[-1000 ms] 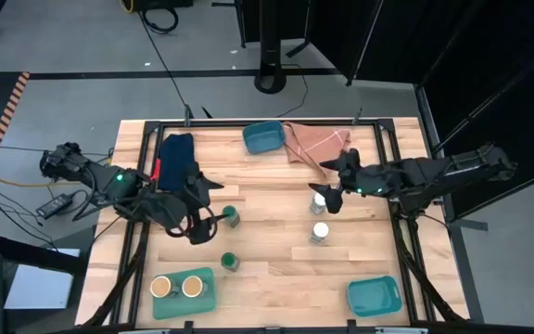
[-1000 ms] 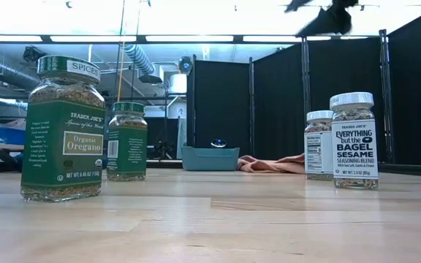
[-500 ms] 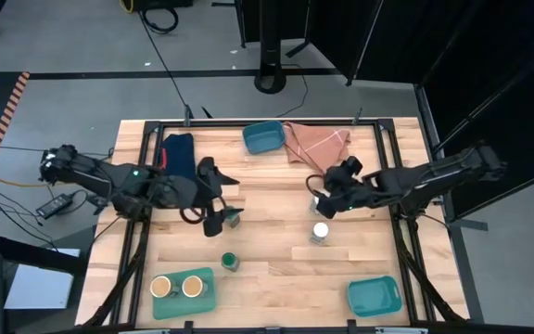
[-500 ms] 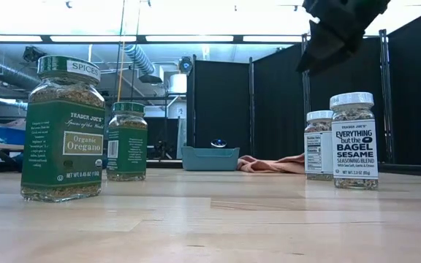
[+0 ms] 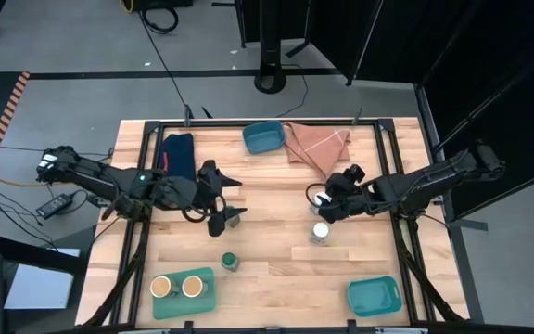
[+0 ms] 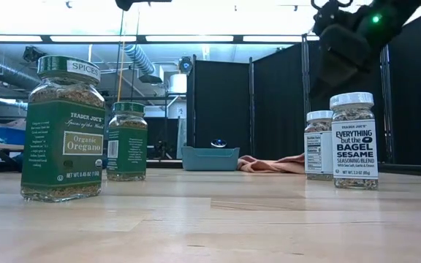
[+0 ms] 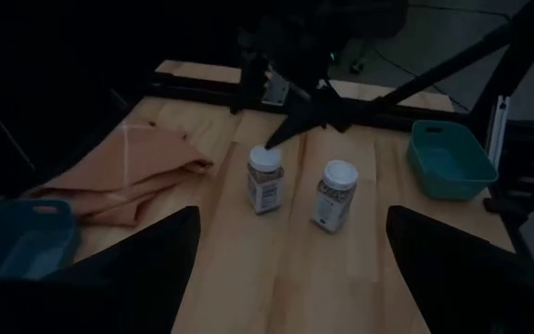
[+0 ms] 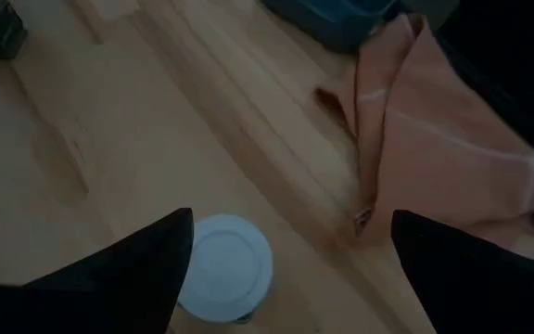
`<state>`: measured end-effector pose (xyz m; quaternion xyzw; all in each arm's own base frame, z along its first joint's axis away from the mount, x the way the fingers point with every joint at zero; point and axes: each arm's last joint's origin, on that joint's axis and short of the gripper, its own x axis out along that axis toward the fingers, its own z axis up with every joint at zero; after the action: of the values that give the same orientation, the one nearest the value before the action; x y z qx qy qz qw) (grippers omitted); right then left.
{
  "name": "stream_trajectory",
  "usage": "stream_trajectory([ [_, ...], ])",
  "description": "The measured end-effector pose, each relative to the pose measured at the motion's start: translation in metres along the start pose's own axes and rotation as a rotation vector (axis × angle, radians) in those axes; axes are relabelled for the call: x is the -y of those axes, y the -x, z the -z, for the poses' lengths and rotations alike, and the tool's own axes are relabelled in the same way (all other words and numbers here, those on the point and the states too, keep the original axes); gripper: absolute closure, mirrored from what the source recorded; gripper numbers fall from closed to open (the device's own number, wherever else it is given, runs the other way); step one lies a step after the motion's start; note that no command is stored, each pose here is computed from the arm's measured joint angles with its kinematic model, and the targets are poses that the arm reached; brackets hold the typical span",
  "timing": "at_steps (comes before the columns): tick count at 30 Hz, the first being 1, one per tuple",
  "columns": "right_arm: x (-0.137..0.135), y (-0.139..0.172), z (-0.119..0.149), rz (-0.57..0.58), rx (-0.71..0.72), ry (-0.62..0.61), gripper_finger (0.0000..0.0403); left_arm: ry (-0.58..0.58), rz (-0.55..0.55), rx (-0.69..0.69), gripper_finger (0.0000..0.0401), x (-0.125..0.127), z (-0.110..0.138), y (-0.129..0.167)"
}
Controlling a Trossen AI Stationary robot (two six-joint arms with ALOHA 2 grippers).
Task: Sort spices by type
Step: Put the top white seasoning bottle into the blue bin
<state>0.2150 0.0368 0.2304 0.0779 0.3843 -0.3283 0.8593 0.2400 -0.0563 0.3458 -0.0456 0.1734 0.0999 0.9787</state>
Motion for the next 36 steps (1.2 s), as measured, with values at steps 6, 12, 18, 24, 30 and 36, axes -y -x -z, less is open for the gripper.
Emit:
stream_trajectory([
  [6, -0.005, -0.006, 0.001, -0.057, 0.063, -0.068, 0.0029, -0.038, -0.033, 0.012, 0.005, -0.009, -0.003, 0.008],
  [12, -0.001, -0.019, 0.01, -0.048, 0.066, -0.175, 0.0029, -0.034, -0.073, -0.004, 0.005, -0.022, -0.005, 0.017],
  [18, -0.001, -0.031, 0.025, -0.083, 0.096, -0.254, 0.0029, -0.044, -0.093, -0.002, 0.005, -0.03, -0.006, 0.024],
  [24, 0.001, -0.037, 0.033, -0.078, 0.091, -0.26, 0.0029, -0.06, -0.123, 0.0, 0.005, -0.037, -0.008, 0.023],
  [30, 0.004, -0.042, 0.043, -0.065, 0.08, -0.23, 0.0029, -0.053, -0.141, 0.0, 0.005, -0.041, -0.008, 0.022],
  [36, 0.006, -0.047, 0.051, -0.066, 0.079, -0.246, 0.0029, -0.052, -0.143, 0.0, 0.005, -0.041, -0.009, 0.022],
])
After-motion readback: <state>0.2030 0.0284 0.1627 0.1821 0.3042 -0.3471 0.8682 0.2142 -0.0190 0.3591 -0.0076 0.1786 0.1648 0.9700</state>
